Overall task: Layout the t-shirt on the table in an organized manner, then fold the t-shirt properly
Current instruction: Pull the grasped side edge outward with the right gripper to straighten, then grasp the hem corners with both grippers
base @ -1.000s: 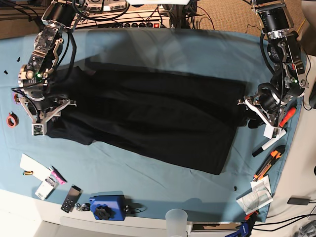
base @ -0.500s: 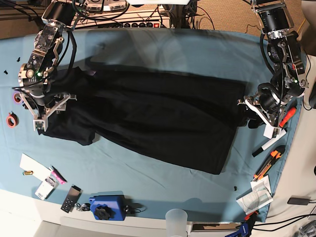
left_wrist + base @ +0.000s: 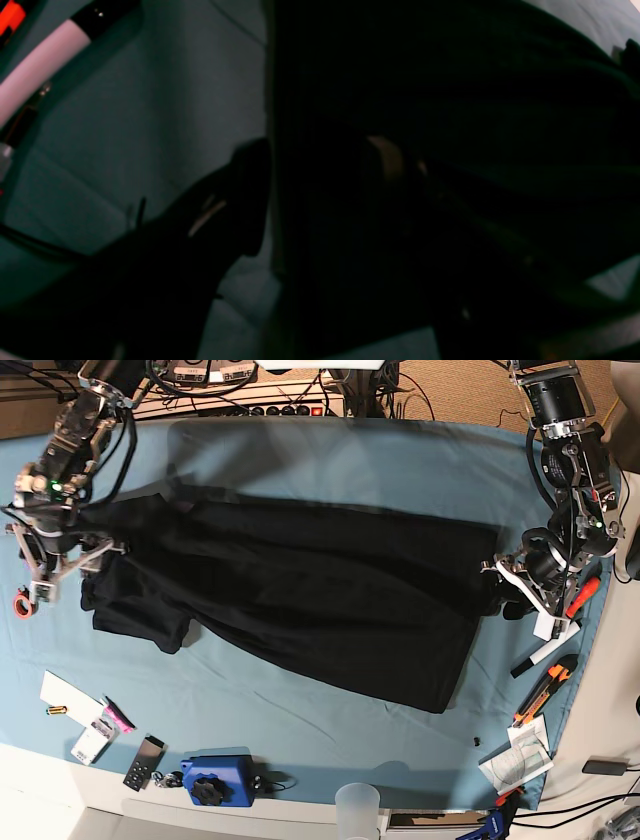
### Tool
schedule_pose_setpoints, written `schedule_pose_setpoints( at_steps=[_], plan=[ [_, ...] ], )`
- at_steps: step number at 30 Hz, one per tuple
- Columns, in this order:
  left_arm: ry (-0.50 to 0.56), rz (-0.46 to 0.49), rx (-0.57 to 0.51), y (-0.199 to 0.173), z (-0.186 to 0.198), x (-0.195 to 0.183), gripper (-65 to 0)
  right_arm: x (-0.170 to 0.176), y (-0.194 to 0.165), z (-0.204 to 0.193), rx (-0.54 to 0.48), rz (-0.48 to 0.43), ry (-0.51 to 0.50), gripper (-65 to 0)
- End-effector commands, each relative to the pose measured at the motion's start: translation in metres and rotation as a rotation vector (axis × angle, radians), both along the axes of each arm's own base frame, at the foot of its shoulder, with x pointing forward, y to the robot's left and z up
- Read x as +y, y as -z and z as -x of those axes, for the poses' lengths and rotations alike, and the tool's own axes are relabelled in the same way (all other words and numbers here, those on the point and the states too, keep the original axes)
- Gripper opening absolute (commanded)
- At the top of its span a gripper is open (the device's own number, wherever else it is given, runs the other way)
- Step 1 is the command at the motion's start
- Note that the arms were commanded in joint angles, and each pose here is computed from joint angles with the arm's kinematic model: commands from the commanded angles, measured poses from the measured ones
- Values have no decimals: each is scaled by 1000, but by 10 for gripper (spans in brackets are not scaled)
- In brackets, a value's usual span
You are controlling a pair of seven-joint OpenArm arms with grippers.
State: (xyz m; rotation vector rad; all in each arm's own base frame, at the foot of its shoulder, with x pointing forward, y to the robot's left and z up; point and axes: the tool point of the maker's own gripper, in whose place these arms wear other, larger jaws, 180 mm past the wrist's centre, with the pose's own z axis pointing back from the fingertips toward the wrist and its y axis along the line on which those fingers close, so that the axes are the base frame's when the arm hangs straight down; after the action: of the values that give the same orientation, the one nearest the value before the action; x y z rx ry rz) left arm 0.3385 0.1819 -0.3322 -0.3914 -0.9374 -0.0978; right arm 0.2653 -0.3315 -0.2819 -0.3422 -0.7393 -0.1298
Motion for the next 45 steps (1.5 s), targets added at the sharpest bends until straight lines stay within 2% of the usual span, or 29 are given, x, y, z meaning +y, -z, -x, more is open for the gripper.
schedule_pose_setpoints(
  at_steps=[1,3,5,7,9,11,17,21,28,34,38,39,43,45],
  plan=[
    [-2,2,-62,-17,-9,3,-349,2,-6,-2,-6,-8,-19,-296],
    [-2,3,-63,-17,-9,3,-349,9,-1,0,13,-30,-52,-296],
    [-2,3,-63,-17,-9,3,-349,2,-6,-1,-9,9,-42,-296],
    [-2,2,-62,-17,-9,3,-349,-14,-26,-9,-112,90,-14,-296],
    [-2,2,-62,-17,-9,3,-349,-30,-49,-15,-240,133,35,-297],
    [-2,2,-62,-17,-9,3,-349,-40,-59,-21,-260,136,64,-300],
    [-2,3,-63,-18,-9,3,-349,-78,-28,-65,-186,46,79,-300],
    [-2,4,-64,-18,-9,3,-349,-85,9,-97,-93,-68,46,-300],
    [-3,5,-66,-18,-9,3,-349,-66,59,-131,30,-186,-26,-300],
    [-3,8,-68,-19,-10,2,-349,-48,90,-131,113,-203,-70,-300],
    [-9,13,-89,-22,-12,3,-349,-37,93,-133,122,-214,-115,-306],
    [-11,15,-96,-23,-12,3,-349,-34,94,-133,123,-219,-122,-351],
    [5,13,-113,-26,-13,1,-350,-32,95,-130,139,-238,-118,-625],
    [23,9,-120,-26,-12,-1,-350,-32,94,-132,133,-237,-118,-650]
  ],
)
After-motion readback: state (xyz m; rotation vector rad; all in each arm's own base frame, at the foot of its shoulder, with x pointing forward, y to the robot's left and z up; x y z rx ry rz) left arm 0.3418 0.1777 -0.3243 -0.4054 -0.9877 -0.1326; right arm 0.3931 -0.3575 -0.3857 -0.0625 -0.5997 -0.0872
